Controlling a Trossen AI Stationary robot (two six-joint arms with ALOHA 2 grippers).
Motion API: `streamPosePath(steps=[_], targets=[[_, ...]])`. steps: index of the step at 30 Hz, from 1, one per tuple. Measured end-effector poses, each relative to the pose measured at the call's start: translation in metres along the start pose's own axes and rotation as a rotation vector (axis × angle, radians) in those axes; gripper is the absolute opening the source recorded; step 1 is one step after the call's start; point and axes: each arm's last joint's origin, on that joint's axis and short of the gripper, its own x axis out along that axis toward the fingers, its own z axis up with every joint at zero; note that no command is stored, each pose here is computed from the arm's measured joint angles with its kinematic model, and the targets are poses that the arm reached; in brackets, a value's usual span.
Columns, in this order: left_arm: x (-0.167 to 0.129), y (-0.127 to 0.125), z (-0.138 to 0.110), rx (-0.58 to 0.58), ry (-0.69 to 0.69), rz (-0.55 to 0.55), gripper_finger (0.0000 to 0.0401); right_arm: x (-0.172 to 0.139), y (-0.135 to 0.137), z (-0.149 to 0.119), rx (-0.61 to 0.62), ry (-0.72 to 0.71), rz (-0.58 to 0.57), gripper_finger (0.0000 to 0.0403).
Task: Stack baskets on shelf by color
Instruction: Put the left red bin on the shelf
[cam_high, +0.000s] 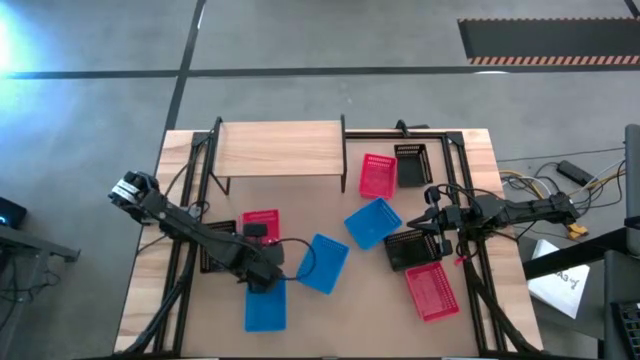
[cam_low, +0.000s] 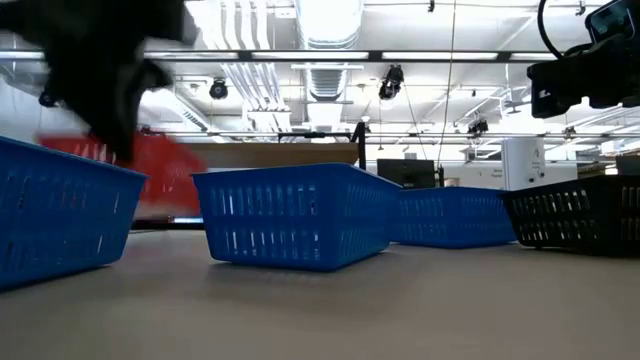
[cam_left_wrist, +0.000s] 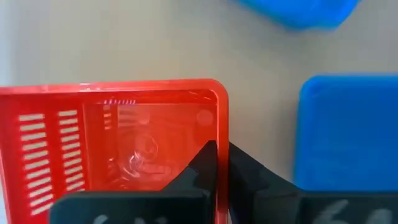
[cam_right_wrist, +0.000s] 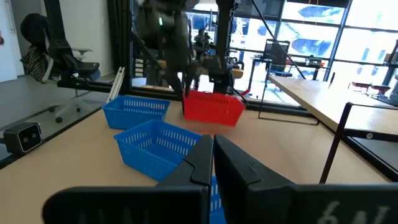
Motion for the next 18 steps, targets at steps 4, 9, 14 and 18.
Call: streamPosePath(steps=[4,9,14,18], targets=[[-0.046,0.004,0.026,0.007,-0.087,0.000,0.0001,0.000,0.000,0.000,0.000,0.000,0.000,0.0009],[-0.096,0.024,0.057,-0.029,-0.229,0.011,0.0000,0.000,0.000,0.000,0.000,0.000,0.000,0.0009],[-0.110,0.068,0.071,0.021,-0.194,0.121,0.0000,0.000,0.000,0.000,0.000,0.000,0.000,0.0009],[-0.104,0.114,0.071,0.037,-0.103,0.215,0.0000,0.000,0.000,0.000,0.000,0.000,0.000,0.0009]])
